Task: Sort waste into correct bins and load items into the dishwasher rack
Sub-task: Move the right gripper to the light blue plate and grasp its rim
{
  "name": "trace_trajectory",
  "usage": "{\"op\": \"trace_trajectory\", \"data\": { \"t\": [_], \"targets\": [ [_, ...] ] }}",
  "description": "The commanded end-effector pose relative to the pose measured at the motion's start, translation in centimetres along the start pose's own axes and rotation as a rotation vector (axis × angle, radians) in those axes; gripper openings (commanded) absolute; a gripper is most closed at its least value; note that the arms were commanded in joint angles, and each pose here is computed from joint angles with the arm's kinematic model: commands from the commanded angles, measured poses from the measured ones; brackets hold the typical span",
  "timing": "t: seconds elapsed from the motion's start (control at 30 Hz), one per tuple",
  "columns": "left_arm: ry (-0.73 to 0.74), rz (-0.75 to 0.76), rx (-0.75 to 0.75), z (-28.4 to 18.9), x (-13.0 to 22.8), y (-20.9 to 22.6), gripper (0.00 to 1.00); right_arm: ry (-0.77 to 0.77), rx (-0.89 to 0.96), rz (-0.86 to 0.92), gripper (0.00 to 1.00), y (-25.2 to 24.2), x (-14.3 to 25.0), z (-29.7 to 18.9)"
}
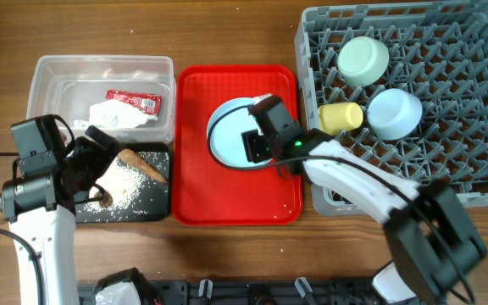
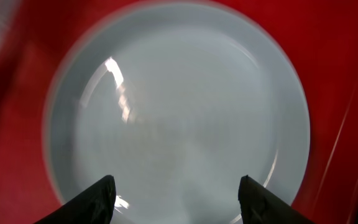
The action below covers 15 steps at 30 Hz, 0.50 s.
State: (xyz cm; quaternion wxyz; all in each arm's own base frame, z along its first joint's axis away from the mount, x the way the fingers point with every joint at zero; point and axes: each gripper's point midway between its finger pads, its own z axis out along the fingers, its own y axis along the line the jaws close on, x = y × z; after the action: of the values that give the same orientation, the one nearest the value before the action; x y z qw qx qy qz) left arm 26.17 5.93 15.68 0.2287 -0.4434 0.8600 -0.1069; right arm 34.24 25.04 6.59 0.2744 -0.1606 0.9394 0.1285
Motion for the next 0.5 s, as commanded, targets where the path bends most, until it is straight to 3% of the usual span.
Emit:
{"op": "trace_trajectory", "data": {
  "t": [0.0,0.2,0.33,0.47],
  "targets": [
    [-0.002,-0.01,0.006,-0.1,-0.1,0.0,1.0,-0.144,-0.175,-0.038,0.65,4.2,-3.6,-4.5],
    [-0.002,-0.01,0.006,-0.1,-0.1,0.0,1.0,-0.141,-0.207,-0.336,0.54,8.8,-1.4,-3.9],
    [-0.002,-0.01,0.006,-0.1,-0.1,0.0,1.0,-0.063,-0.168,-0.366,0.54,8.2,0.7,-0.5],
    [-0.002,-0.01,0.006,-0.1,-0.1,0.0,1.0,0.017,-0.277,-0.374,0.53,9.8,3.6,3.3]
  ]
}}
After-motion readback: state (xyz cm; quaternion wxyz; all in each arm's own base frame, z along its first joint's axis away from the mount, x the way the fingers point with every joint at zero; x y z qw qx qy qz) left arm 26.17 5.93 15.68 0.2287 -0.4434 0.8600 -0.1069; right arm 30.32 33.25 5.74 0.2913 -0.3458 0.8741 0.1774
